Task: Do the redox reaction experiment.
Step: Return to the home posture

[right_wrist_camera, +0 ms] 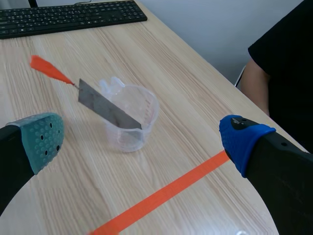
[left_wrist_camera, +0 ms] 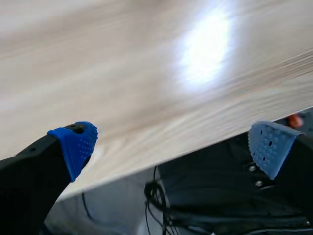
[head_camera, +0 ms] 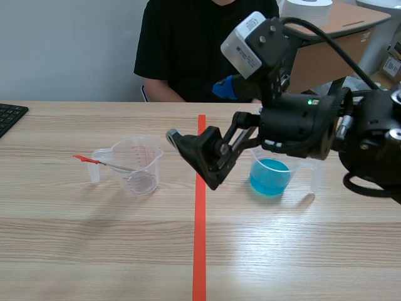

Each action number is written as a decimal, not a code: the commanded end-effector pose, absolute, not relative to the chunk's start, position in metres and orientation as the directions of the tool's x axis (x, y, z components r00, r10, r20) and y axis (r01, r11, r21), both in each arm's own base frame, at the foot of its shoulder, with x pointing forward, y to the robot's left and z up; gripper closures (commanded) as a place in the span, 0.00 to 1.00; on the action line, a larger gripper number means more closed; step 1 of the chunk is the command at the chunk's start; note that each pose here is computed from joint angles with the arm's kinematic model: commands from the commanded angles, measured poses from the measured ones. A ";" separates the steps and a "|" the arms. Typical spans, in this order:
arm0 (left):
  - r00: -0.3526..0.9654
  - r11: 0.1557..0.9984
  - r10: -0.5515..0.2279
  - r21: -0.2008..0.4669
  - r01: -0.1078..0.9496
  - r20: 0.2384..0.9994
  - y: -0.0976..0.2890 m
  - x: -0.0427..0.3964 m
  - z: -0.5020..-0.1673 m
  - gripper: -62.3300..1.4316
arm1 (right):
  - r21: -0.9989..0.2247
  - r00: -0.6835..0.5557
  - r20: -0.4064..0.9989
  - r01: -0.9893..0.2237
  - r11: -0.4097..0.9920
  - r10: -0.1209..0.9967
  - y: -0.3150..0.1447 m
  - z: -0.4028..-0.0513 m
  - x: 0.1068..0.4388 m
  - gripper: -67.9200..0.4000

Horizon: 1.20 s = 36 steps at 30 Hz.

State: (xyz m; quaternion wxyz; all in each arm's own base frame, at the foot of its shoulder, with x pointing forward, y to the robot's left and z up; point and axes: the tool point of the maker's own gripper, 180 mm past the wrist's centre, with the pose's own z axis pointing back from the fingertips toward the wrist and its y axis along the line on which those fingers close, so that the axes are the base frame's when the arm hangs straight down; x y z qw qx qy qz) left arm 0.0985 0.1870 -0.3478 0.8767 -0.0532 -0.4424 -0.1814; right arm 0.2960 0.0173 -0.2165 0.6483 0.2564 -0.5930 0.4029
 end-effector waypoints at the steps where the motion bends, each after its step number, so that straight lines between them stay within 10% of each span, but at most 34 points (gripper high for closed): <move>1: 0.496 0.910 -0.288 0.074 0.407 0.819 0.181 0.111 -0.336 0.00 | -0.163 -0.058 0.978 -0.811 0.561 0.200 0.011 -0.202 0.294 0.00; 11: 0.289 0.792 -0.373 0.139 0.595 0.882 0.154 0.170 -0.285 0.00 | -0.168 -0.036 0.975 -0.766 0.620 0.219 -0.017 -0.181 0.250 0.00; 36: 0.102 0.750 -0.399 0.260 0.608 0.911 0.139 0.255 -0.232 0.00 | -0.176 0.010 0.968 -0.682 0.710 0.250 -0.061 -0.178 0.234 0.00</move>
